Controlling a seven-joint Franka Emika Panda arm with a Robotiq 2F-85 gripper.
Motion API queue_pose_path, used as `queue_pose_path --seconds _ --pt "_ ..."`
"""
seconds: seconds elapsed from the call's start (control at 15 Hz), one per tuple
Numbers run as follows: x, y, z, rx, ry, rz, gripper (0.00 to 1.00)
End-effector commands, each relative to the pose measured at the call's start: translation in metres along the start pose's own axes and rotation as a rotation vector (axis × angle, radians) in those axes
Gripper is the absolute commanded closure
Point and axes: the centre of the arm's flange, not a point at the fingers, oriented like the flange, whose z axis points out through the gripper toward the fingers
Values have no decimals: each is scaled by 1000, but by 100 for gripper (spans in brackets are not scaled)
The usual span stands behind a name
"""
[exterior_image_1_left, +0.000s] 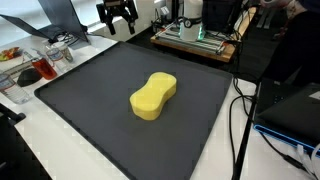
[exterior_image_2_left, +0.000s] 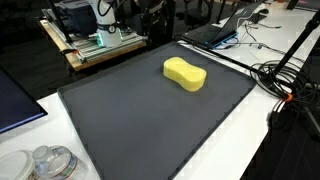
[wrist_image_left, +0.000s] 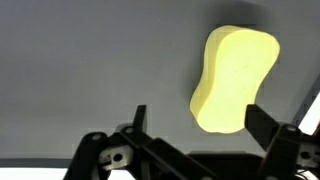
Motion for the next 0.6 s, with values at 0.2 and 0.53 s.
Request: queue_pose_path --seconds 0.2,0.53 --pt "6 3 3 2 -2 -3 0" --pt "34 14 -2 -6 70 -65 0"
